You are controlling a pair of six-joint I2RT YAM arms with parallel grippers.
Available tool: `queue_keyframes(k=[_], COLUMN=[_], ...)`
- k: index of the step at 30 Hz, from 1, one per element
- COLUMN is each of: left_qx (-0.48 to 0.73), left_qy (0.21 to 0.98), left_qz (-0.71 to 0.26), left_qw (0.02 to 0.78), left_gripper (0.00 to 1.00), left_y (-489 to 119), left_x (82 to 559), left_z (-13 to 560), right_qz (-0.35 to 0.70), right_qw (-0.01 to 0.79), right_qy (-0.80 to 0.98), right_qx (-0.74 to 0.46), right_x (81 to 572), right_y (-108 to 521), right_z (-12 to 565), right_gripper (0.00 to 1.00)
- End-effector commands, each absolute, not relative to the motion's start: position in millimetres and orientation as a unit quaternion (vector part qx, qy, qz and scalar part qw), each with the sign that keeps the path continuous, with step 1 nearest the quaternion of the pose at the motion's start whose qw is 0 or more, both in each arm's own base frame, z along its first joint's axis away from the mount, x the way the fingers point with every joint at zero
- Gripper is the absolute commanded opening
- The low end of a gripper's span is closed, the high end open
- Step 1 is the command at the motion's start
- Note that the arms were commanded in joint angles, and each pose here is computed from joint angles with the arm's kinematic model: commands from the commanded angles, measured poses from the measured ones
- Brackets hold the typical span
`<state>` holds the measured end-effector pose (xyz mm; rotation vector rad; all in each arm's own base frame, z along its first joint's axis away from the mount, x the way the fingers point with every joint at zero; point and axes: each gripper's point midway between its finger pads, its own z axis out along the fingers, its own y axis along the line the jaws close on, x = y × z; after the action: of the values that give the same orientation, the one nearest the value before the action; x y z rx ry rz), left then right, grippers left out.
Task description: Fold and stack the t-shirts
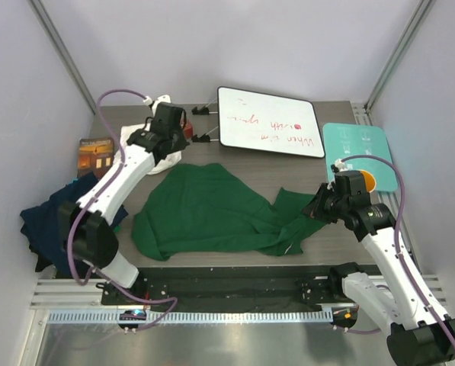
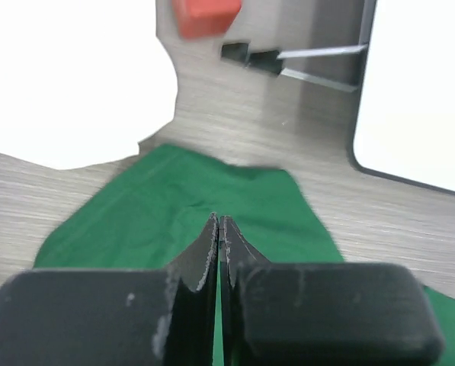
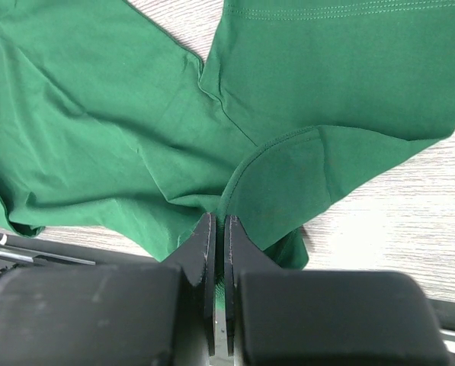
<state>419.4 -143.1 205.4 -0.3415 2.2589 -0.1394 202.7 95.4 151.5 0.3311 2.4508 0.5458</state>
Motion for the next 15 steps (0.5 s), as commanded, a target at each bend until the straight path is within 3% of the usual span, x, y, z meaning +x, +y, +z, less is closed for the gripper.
queue_keyframes(k=[1,3,4,6,7,10,15], left_qx=[-0.121,-0.111,-0.109,-0.109,-0.106,-0.093,-0.091], left_qy=[0.910,0.917,0.917,0.920,0.922,0.933,0.943], left_qz=[-0.050,-0.067,-0.071,-0.077,-0.083,-0.107,-0.124], left_qw=[0.394,0.378,0.376,0.368,0.362,0.330,0.295], left_gripper=[0.00,0.00,0.14,0.23,0.37,0.52,0.54], left_y=[-131.9,-139.4,-141.8,-149.3,-154.4,-177.2,-201.3], left_x=[389.1,384.8,386.4,397.0,401.4,419.9,446.2], left_z=[201.0,189.7,184.5,168.7,162.8,134.6,100.6], right_qz=[0.208,0.210,0.211,0.219,0.221,0.221,0.217], right_qw=[0.333,0.330,0.329,0.327,0.328,0.336,0.334], right_qy=[0.912,0.912,0.912,0.911,0.910,0.908,0.910], right_qx=[0.123,0.123,0.124,0.121,0.120,0.119,0.118], right_x=[210.2,210.6,211.1,210.9,211.0,211.5,211.4], right_y=[93.4,94.5,95.3,98.2,98.8,97.8,97.0], right_z=[169.6,169.4,169.5,171.8,173.5,178.0,177.7], right_gripper=[0.01,0.01,0.01,0.01,0.01,0.01,0.01])
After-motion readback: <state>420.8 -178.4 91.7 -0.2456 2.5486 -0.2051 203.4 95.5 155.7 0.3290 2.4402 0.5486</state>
